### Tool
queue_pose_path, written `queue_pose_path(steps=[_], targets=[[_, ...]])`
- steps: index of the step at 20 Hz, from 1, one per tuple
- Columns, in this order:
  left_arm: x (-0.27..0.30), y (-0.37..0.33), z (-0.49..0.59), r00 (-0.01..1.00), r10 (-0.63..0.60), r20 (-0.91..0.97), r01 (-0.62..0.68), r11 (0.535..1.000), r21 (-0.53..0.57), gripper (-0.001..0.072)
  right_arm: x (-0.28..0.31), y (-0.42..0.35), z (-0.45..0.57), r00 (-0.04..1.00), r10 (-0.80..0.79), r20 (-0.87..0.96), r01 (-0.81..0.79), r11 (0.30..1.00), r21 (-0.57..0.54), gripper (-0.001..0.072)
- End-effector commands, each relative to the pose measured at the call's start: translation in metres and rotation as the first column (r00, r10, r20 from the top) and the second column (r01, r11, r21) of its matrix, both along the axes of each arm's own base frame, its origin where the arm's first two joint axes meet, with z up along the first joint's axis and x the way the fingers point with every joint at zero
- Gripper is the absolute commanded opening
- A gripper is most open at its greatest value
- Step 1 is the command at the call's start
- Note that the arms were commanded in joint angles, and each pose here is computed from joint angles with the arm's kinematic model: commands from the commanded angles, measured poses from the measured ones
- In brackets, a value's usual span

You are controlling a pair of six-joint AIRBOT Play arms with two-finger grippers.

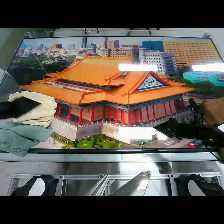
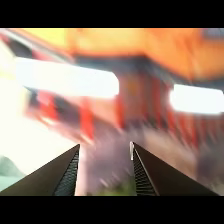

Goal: Fold the shirts.

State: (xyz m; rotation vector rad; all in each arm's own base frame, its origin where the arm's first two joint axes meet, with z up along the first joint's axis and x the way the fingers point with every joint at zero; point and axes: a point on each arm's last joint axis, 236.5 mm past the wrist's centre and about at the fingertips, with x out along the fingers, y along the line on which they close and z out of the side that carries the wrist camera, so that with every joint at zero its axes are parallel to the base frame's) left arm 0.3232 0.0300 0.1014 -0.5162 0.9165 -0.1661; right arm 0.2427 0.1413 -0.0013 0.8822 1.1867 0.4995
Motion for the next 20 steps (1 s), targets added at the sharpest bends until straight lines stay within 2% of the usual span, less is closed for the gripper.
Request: queue_pose_path(steps=[1,2,4,5,9,11,12,13,14,15,16,20], targets=[[0.017,0.142,0.003,0.930,0.366,-0.009,-0.366,0.930,0.044,0.0720,0.000,0.000,0.000,1.000,0.000,0.000,0.000,1.000,0.000,0.0021],[0.010,0.169,-0.018,0.893,0.444,-0.077,-0.446,0.895,-0.003,0.0718,0.000,0.000,0.000,1.000,0.000,0.000,0.000,1.000,0.000,0.0020],[-0.003,0.204,-0.066,0.841,0.506,-0.191,-0.526,0.847,-0.072,0.0717,0.007,-0.004,-0.001,0.999,-0.030,0.017,0.030,0.999,-0.013,0.0021],[-0.006,0.213,-0.090,0.832,0.501,-0.237,-0.533,0.841,-0.093,0.0716,0.012,-0.007,-0.002,0.998,-0.049,0.027,0.050,0.998,-0.023,0.0021],[0.011,0.204,-0.165,0.851,0.409,-0.330,-0.477,0.865,-0.155,0.0715,0.014,-0.009,-0.002,0.998,-0.057,0.032,0.058,0.998,-0.026,0.0021],[0.045,0.185,-0.174,0.883,0.373,-0.286,-0.447,0.855,-0.264,0.0713,0.015,-0.008,-0.001,0.998,-0.061,0.033,0.062,0.998,-0.020,0.0022],[0.064,0.173,-0.173,0.903,0.344,-0.257,-0.416,0.848,-0.328,0.0672,0.015,-0.008,-0.001,0.998,-0.061,0.033,0.061,0.998,-0.020,0.0022],[0.078,0.163,-0.169,0.924,0.304,-0.233,-0.373,0.851,-0.370,0.0541,0.015,-0.008,-0.001,0.998,-0.061,0.033,0.061,0.998,-0.020,0.0022],[0.088,0.150,-0.163,0.946,0.243,-0.215,-0.312,0.860,-0.405,0.0325,0.015,-0.008,-0.001,0.998,-0.060,0.033,0.061,0.998,-0.020,0.0021],[0.096,0.140,-0.153,0.964,0.184,-0.191,-0.251,0.867,-0.431,0.0140,0.015,-0.008,-0.001,0.998,-0.060,0.033,0.061,0.998,-0.020,0.0022],[0.104,0.131,-0.137,0.978,0.132,-0.160,-0.192,0.870,-0.455,0.0039,0.015,-0.008,-0.001,0.998,-0.060,0.032,0.060,0.998,-0.020,0.0022],[0.129,0.091,-0.040,1.000,-0.004,0.004,0.006,0.855,-0.519,0.0014,0.015,-0.008,-0.001,0.998,-0.059,0.032,0.060,0.998,-0.020,0.0022]])
